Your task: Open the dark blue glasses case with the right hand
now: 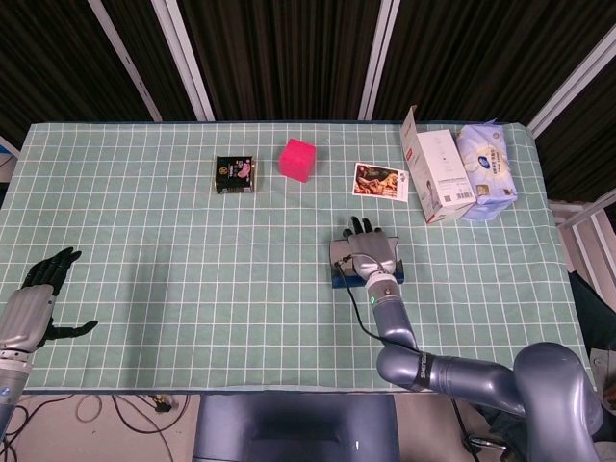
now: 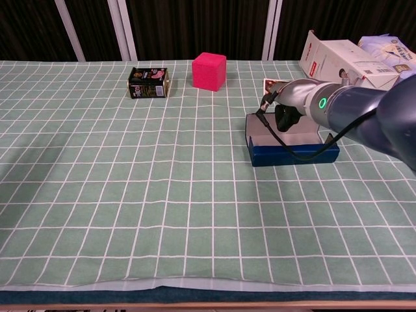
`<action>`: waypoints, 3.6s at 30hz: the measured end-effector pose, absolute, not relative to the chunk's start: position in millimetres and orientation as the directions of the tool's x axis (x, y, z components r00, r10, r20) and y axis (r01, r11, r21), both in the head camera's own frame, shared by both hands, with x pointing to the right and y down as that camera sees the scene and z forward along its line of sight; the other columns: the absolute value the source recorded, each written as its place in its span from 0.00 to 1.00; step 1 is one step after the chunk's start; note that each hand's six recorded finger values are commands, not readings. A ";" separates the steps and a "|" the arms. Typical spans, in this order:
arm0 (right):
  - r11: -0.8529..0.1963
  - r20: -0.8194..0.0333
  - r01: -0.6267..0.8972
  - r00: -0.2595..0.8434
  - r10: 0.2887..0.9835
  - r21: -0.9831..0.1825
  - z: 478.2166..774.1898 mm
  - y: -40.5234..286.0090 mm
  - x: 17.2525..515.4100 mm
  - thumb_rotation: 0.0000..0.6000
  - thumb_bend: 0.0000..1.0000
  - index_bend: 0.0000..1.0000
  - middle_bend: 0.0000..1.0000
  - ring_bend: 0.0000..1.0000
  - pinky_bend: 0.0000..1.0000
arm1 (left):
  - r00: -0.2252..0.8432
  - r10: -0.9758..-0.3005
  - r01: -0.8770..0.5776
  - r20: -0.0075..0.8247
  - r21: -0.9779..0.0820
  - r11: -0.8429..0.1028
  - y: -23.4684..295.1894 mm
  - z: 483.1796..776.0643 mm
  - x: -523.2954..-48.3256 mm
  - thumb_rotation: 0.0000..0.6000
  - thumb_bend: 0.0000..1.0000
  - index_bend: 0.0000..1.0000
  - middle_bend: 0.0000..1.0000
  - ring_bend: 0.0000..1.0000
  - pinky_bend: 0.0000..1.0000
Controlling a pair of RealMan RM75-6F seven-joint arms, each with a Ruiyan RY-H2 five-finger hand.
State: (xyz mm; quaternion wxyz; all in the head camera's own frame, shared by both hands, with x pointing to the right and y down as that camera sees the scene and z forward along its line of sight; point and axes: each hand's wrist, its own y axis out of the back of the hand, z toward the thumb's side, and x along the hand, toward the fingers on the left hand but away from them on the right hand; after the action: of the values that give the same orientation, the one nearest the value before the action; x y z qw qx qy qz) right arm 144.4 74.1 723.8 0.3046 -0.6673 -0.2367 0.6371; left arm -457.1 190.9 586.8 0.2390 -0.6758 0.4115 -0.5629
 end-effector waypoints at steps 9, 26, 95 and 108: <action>-0.671 -0.674 -0.062 0.093 0.733 -0.738 712.3 62.7 137.5 1.00 0.70 0.09 0.00 0.00 0.23 | 0.028 -0.829 -0.288 0.559 -0.789 -0.542 190.4 585.5 -457.3 1.00 0.00 0.00 0.00 0.00 0.00; -0.667 -0.656 -0.008 0.194 0.730 -0.745 642.1 112.7 171.4 1.00 0.58 0.09 0.86 0.94 0.98 | 0.045 -0.836 -0.277 0.548 -0.797 -0.537 191.5 583.9 -454.4 1.00 0.00 0.00 0.00 0.00 0.00; -0.788 -0.818 -0.243 0.047 0.574 -0.566 662.9 209.3 197.0 1.00 0.61 0.33 0.94 1.00 1.00 | 0.051 -0.823 -0.295 0.566 -0.778 -0.554 191.4 588.2 -450.4 1.00 0.00 0.00 0.00 0.00 0.00; -0.785 -0.802 -0.357 -0.139 0.581 -0.507 669.0 198.0 231.2 1.00 0.61 0.33 0.93 1.00 1.00 | 0.038 -0.834 -0.311 0.551 -0.786 -0.534 188.1 584.7 -454.1 1.00 0.00 0.00 0.00 0.00 0.00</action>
State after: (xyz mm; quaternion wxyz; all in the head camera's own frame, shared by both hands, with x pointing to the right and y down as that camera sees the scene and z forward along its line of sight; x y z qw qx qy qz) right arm 231.2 198.0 669.0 0.3135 -0.5762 -0.0972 0.7485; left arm -454.1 188.1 584.7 0.2369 -0.6805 0.4207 -0.5512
